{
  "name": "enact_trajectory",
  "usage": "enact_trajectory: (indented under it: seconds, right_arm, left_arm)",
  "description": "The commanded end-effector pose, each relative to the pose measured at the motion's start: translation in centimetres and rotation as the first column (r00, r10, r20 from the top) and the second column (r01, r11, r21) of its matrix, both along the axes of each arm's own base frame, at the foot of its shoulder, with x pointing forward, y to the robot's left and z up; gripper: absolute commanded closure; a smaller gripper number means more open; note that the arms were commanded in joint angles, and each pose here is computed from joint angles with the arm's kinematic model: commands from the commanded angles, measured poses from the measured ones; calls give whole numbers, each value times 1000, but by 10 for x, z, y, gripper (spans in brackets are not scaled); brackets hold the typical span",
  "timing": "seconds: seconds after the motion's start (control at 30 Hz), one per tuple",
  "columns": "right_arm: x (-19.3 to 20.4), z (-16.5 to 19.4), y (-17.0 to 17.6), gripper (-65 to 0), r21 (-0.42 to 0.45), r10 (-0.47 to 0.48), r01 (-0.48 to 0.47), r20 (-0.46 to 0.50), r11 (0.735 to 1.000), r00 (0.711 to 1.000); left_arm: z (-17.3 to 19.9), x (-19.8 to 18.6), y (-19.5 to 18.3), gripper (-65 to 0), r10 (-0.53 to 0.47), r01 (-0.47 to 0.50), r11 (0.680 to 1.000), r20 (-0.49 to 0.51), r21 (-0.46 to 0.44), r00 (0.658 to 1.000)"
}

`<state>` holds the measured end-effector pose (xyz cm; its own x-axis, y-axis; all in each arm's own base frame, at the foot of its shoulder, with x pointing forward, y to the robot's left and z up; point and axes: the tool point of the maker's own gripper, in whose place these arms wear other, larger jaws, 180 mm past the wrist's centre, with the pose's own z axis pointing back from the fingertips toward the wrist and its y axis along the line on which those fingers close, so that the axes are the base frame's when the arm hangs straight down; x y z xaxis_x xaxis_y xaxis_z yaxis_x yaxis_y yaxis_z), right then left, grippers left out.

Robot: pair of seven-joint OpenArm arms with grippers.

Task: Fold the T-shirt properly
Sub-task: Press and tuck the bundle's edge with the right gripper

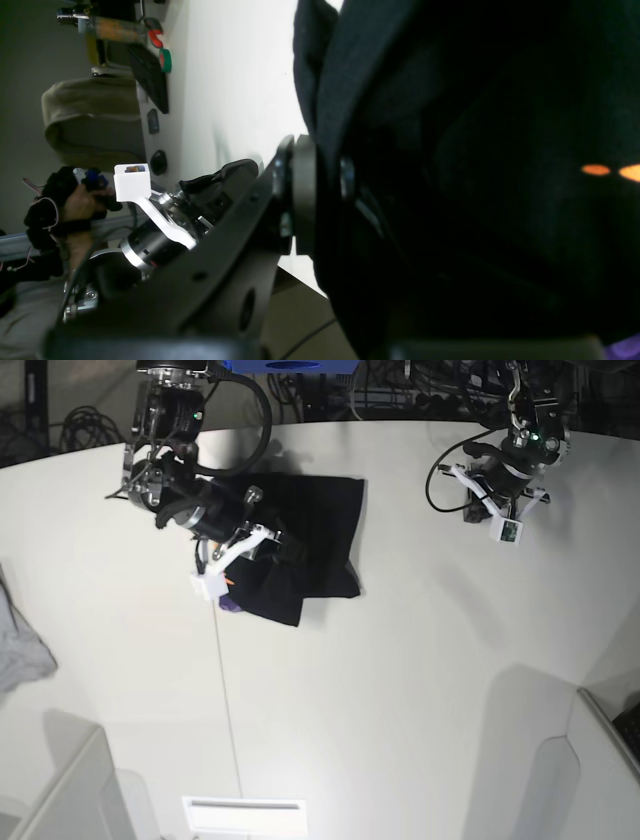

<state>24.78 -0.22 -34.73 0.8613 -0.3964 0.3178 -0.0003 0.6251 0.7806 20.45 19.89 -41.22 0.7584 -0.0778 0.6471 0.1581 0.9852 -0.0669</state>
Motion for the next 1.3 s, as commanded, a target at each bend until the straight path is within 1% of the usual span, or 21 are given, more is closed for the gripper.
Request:
enact_trajectory:
  seconds: [0.0, 0.13, 0.27, 0.33, 0.43, 0.53, 0.6, 0.77, 1.03, 1.2, 1.27]
  right_arm:
    - [5, 7, 2, 0, 23, -5, 4, 21, 1000, 1000]
    - [3, -5, 4, 0, 31, 1, 0, -18, 1000, 1000]
    - [2, -7, 5, 0, 32, 1, 0, -24, 999, 1000]
    - [2, -6, 5, -81, 32, 1, 0, -22, 1000, 1000]
    - [2, -6, 5, -176, 32, 1, 0, -22, 1000, 1000]
    - [2, -6, 5, -236, 32, 2, -2, -21, 999, 1000]
    - [2, -5, 7, -261, 33, 10, -9, -19, 999, 1000]
    - [1, -1, 21, -267, 35, 59, -59, -4, 998, 998]
    - [5, -8, 39, -264, 47, 118, -117, -24, 992, 993]
    - [4, -3, 56, -264, 50, 173, -173, -7, 984, 985]
    - [5, -2, 60, -264, 30, 190, -189, -4, 981, 982]
  left_arm:
    - [8, 6, 1, 0, -7, 7, 1000, 34, 0, 999]
    - [8, 5, 1, 0, -6, 6, 1000, 33, 0, 999]
    - [8, 5, 1, 0, -6, 6, 1000, 33, 0, 999]
    - [8, 5, 1, 0, -5, 5, 1000, 33, 1, 999]
    - [8, 5, 1, 0, -5, 5, 1000, 33, 1, 999]
    - [8, 5, 1, 0, -5, 5, 1000, 33, 1, 999]
    - [8, 5, 1, 0, -5, 5, 1000, 33, 1, 999]
    - [8, 6, 1, 0, -5, 5, 1000, 34, 1, 999]
    - [8, 6, 3, 0, -3, 3, 1000, 35, 3, 999]
    - [14, 5, 27, 0, 57, -59, 998, 48, 31, 997]
    - [16, 5, 37, 0, 81, -83, 996, 54, 42, 995]
